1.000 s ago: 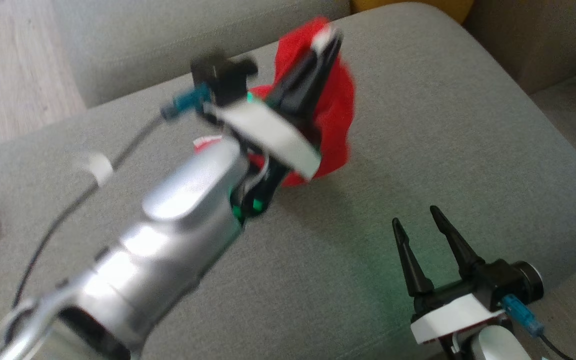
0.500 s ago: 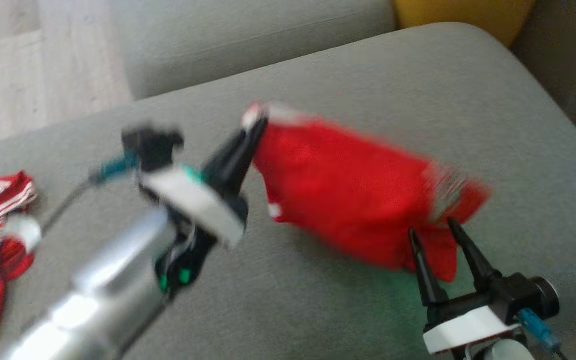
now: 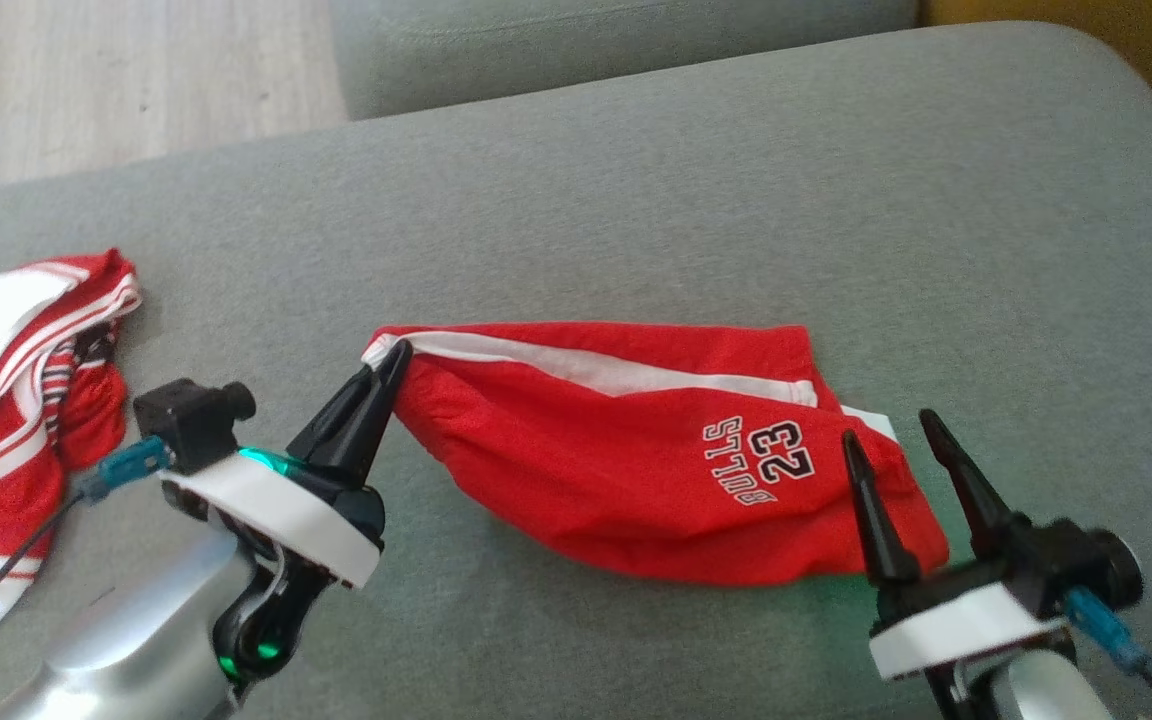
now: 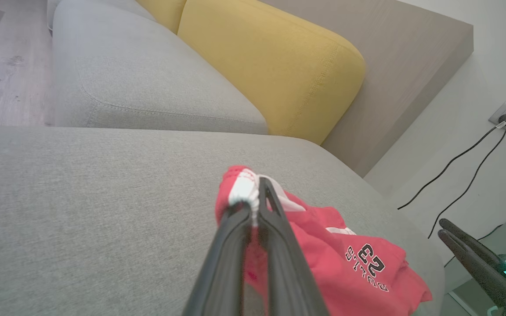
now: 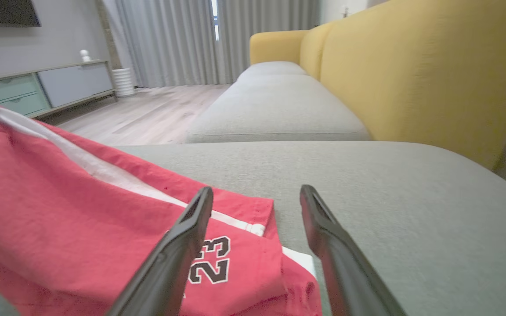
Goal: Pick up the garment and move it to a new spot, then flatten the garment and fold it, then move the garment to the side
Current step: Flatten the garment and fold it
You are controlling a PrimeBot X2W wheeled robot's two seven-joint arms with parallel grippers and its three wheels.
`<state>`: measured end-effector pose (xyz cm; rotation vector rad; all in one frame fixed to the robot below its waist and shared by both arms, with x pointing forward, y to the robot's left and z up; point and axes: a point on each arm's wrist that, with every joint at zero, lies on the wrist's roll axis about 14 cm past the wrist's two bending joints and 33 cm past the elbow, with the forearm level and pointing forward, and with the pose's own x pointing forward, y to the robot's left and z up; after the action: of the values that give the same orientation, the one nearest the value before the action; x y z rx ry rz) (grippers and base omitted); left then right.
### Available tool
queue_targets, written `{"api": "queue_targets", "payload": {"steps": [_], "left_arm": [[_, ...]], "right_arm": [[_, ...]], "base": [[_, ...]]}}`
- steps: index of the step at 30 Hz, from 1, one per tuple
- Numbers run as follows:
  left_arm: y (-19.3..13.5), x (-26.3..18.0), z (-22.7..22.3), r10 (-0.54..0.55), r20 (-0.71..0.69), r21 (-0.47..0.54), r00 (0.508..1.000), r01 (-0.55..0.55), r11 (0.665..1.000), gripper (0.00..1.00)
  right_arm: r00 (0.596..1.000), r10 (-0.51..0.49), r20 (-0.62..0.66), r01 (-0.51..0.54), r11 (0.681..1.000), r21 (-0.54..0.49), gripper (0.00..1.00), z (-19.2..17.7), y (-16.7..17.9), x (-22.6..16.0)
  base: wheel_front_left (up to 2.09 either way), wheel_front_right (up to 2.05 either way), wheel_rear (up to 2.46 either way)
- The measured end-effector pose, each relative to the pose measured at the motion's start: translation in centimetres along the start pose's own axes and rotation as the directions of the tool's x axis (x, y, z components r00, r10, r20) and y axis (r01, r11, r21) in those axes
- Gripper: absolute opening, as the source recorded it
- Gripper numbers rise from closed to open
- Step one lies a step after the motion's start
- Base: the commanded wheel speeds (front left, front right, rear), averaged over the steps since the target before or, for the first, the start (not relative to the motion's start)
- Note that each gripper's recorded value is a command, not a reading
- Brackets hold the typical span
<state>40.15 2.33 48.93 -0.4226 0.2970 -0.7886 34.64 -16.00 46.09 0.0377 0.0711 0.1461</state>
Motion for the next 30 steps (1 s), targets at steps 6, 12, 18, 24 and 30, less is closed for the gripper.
{"api": "queue_targets", "payload": {"steps": [6, 12, 18, 24, 30], "left_arm": [[0.9, -0.5, -0.4, 0.025, 0.001, 0.009, 1.0, -0.025, 1.0, 0.0], [0.8, -0.3, -0.8, 0.03, 0.008, -0.003, 1.0, -0.03, 1.0, 0.0], [1.3, 0.1, -0.3, 0.041, 0.026, 0.004, 0.999, -0.041, 0.999, 0.0], [1.3, 0.4, -0.6, 0.035, 0.018, -0.003, 0.999, -0.035, 0.999, 0.0], [1.8, 0.7, -0.6, 0.038, 0.013, 0.004, 0.999, -0.038, 0.999, 0.0]], "right_arm": [[0.997, 0.076, -0.028, -0.077, 0.996, -0.044, 1.0, -0.4, 0.1, 2.9], [0.967, 0.136, -0.217, -0.153, 0.986, -0.062, 1.0, -4.5, -0.4, 4.9], [0.919, 0.194, -0.342, -0.169, 0.98, 0.101, 1.0, -6.6, 1.2, 6.9], [0.865, 0.21, -0.456, -0.154, 0.976, 0.155, 1.0, -8.8, 1.0, 7.7], [0.857, 0.222, -0.465, -0.152, 0.971, 0.183, 0.0, -8.7, 1.3, 9.0]], "base": [[0.0, 0.0, 0.0], [0.0, 0.0, 0.0], [0.0, 0.0, 0.0], [0.0, 0.0, 0.0], [0.0, 0.0, 0.0]]}}
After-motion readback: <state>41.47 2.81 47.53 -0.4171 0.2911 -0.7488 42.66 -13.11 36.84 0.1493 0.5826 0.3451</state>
